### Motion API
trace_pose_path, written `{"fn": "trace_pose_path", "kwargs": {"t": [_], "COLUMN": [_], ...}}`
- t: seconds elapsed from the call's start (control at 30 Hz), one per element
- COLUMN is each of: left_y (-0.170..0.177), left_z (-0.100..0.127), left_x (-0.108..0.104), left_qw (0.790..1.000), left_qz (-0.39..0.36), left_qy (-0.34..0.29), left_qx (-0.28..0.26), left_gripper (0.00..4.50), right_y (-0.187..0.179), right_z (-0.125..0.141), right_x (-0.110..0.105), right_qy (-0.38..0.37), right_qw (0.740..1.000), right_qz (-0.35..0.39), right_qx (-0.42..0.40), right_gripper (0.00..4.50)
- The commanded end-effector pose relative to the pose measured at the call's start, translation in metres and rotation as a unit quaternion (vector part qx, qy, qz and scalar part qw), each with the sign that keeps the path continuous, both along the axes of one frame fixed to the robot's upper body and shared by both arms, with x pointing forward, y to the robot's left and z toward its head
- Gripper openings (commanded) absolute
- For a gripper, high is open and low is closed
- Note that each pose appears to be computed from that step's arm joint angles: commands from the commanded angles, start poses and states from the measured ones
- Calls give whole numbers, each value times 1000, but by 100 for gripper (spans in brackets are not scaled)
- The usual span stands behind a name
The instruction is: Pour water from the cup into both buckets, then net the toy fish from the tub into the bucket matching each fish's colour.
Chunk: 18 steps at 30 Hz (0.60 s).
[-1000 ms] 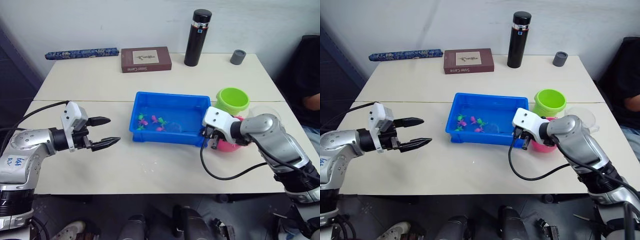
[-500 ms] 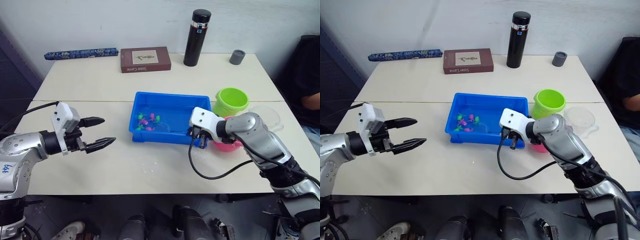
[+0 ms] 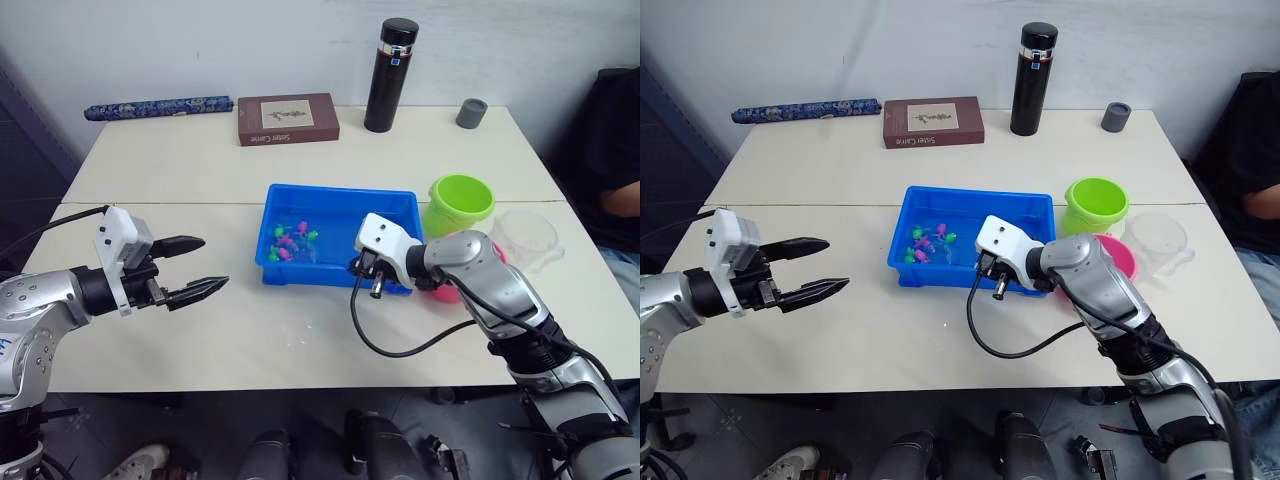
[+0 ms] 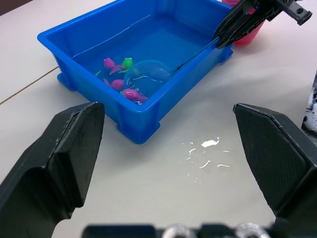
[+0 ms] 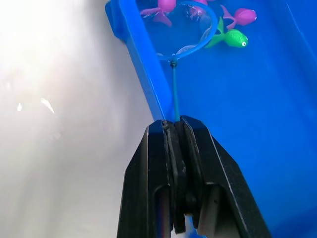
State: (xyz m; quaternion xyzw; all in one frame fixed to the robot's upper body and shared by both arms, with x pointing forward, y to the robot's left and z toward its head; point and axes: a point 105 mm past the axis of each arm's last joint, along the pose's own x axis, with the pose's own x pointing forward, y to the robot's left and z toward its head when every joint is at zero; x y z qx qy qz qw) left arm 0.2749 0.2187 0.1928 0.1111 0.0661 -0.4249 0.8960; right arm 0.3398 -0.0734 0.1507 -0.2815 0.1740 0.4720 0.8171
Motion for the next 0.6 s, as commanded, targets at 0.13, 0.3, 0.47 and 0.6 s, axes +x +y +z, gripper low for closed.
{"fn": "trace_pose_path", "kwargs": {"t": [0.13,0.3,0.47,0.6], "left_y": [-1,-1,-2,-3], "left_z": [13,13,13,13], "left_x": [-3,-2,-1,0], "left_qw": [1000,1000,1000,1000], "left_qz": [-5,-7,-9,-11], "left_qy": [-24,-23,-23,-23], "left_qx": [9,9,9,9], "left_gripper": [448,448,448,448], "right_y": [6,-1,-6,-12], "right_z": [8,9,10,12], "right_x": [-4,0,4,7], "right_qy": [29,55,73,71], "right_qw": [999,996,991,990], "right_qz": [-5,-38,-62,-76], "right_qx": [43,66,91,96], "right_gripper": [0,0,0,0]}}
